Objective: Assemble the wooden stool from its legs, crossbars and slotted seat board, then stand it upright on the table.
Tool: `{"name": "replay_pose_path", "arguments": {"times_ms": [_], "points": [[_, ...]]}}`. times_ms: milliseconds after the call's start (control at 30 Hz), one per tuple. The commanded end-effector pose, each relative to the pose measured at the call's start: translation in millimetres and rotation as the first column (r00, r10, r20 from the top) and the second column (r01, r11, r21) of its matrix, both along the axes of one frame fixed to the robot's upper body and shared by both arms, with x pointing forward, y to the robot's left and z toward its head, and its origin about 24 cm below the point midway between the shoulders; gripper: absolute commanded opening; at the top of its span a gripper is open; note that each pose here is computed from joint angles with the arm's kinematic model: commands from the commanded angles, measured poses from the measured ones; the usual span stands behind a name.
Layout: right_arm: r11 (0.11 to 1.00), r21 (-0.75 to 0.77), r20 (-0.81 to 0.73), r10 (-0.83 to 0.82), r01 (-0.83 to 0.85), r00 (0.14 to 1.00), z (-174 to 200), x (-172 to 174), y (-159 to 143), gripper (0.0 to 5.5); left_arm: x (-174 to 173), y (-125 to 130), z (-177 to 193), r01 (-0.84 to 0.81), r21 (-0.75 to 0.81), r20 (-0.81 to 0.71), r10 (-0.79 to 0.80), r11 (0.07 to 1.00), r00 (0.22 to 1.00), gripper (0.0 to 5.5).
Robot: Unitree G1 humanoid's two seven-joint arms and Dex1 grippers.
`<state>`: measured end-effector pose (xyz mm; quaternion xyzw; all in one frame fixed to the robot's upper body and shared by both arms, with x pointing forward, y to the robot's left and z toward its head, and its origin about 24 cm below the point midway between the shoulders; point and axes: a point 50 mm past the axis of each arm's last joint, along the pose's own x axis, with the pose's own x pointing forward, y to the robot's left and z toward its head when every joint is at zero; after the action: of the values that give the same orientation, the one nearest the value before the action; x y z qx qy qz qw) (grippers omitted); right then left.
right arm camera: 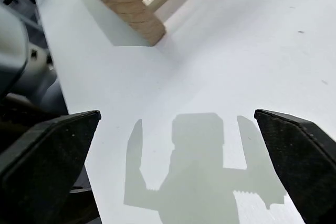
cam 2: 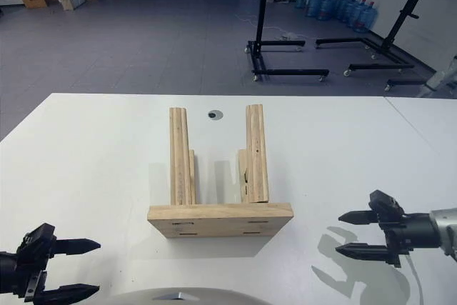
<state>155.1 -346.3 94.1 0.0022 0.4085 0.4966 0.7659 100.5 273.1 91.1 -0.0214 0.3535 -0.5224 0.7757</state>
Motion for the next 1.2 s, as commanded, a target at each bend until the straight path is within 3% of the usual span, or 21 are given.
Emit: {"name": "replay_pose_path", "arguments": {"times_ms": [33, 300, 567, 1000, 1200], "points": [[0.994, 0.071, 0.081, 0.074, -0.08, 0.994, -17, 14, 43, 5.4, 29, -20, -9, -0.006, 0.052, 0.162, -0.003, 0.999, 0.987, 5.37], [0.979, 0.178, 0.156, 0.074, -0.102, 0.985, -34, 29, 98, 5.4, 47, -68, -17, 0.069, -0.079, 0.199, -0.053, 0.994, 0.979, 5.37], [0.956, 0.269, 0.187, 0.066, -0.116, 0.98, -35, 35, 122, 5.25, 68, -92, -16, 0.095, -0.128, 0.291, -0.054, 0.987, 0.955, 5.4], [0.942, 0.313, 0.172, 0.067, -0.119, 0.983, -34, 32, 111, 2.76, 67, -90, -27, 0.169, -0.101, 0.247, -0.139, 0.981, 0.959, 3.25], [0.913, 0.384, 0.185, 0.069, -0.137, 0.98, -25, 38, 121, 2.4, 87, -94, -9, 0.101, -0.191, 0.18, -0.066, 0.976, 0.981, 2.21]]}}
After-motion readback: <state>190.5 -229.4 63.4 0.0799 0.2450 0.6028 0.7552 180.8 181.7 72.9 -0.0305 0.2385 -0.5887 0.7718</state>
